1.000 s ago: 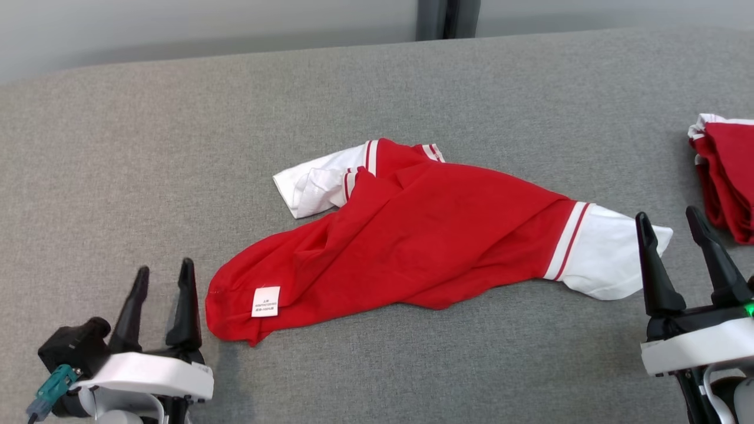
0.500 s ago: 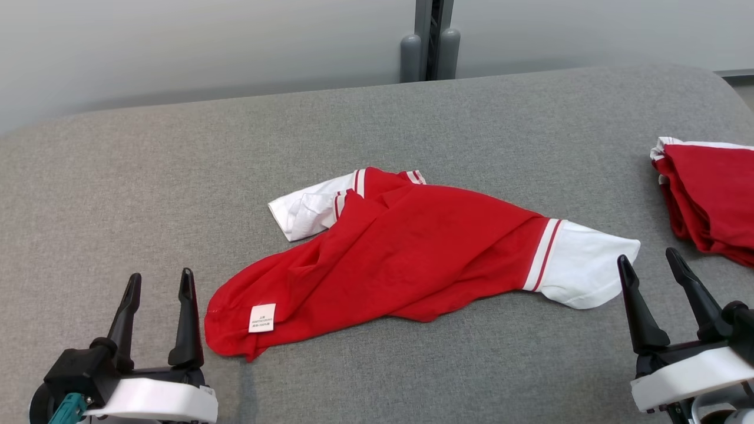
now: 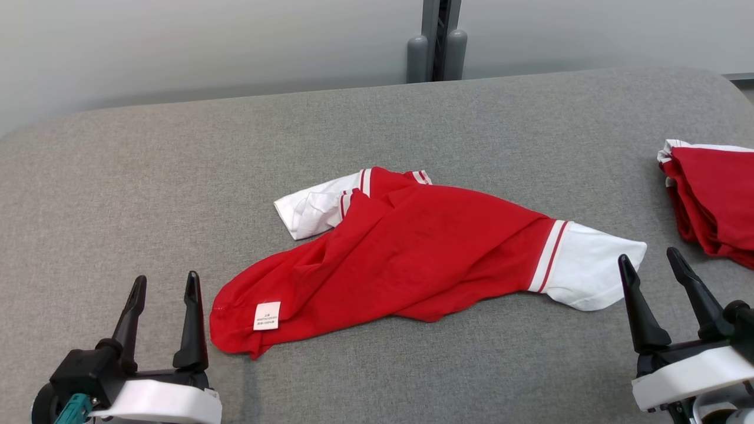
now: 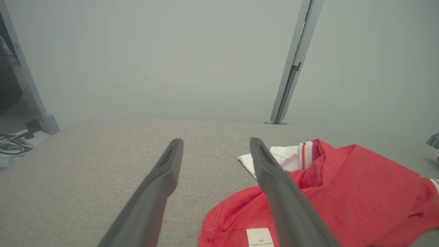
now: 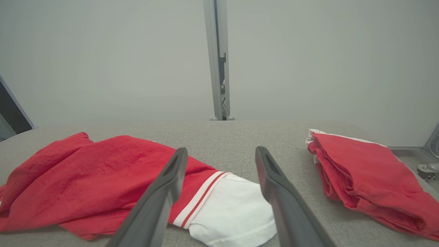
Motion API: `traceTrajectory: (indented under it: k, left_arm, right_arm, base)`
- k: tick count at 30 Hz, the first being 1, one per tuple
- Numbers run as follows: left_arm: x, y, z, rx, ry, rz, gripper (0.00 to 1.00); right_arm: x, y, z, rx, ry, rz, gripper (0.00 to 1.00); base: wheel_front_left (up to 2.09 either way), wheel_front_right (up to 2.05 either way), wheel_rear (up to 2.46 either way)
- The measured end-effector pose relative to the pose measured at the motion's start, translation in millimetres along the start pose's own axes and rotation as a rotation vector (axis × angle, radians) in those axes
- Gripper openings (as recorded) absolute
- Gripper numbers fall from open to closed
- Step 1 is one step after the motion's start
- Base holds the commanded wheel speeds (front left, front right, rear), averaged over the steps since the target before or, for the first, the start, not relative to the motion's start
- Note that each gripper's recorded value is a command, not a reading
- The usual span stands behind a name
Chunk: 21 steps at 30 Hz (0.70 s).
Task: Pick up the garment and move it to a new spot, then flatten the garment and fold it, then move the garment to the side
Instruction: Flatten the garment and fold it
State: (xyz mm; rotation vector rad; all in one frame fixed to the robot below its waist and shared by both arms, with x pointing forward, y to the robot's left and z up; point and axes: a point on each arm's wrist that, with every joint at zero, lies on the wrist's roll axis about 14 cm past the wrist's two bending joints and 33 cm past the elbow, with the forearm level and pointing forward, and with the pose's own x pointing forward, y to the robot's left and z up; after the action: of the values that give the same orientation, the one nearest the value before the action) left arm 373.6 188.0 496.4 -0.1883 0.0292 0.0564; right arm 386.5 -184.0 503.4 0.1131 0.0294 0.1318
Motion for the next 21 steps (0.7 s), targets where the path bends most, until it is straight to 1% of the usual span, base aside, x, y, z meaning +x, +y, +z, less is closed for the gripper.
traceTrajectory:
  k: [4, 8, 11, 12, 16, 21]
  left_arm:
    - [4.7, -1.3, 3.0, 0.03, -0.007, -0.011, 1.0]
    - [20.3, -9.1, 6.2, 0.057, -0.004, -0.046, 1.0]
    - [29.6, -10.6, -16.5, 0.058, 0.097, -0.068, 1.0]
    - [31.4, -7.6, -43.8, 0.045, 0.209, -0.072, 1.0]
    - [24.4, 0.3, -92.2, 0.01, 0.408, -0.055, 1.0]
    - [18.2, 4.9, -124.6, -0.03, 0.529, -0.042, 1.0]
  right_arm:
    - [2.8, -1.2, 1.0, 0.004, -0.005, -0.002, 1.0]
    - [7.8, -2.6, -1.8, 0.007, -0.001, -0.005, 1.0]
    - [13.2, -0.5, -7.9, 0.013, 0.014, 0.002, 1.0]
    - [16.6, 0.1, -12.2, 0.017, 0.025, 0.003, 1.0]
    - [19.5, 0.4, -23.6, 0.031, 0.053, 0.002, 1.0]
    - [20.7, -4.7, -32.2, 0.04, 0.071, -0.014, 1.0]
  base:
    - [0.0, 0.0, 0.0]
    - [0.0, 0.0, 0.0]
    - [0.0, 0.0, 0.0]
    - [0.0, 0.0, 0.0]
    - [0.0, 0.0, 0.0]
    - [0.0, 0.0, 0.0]
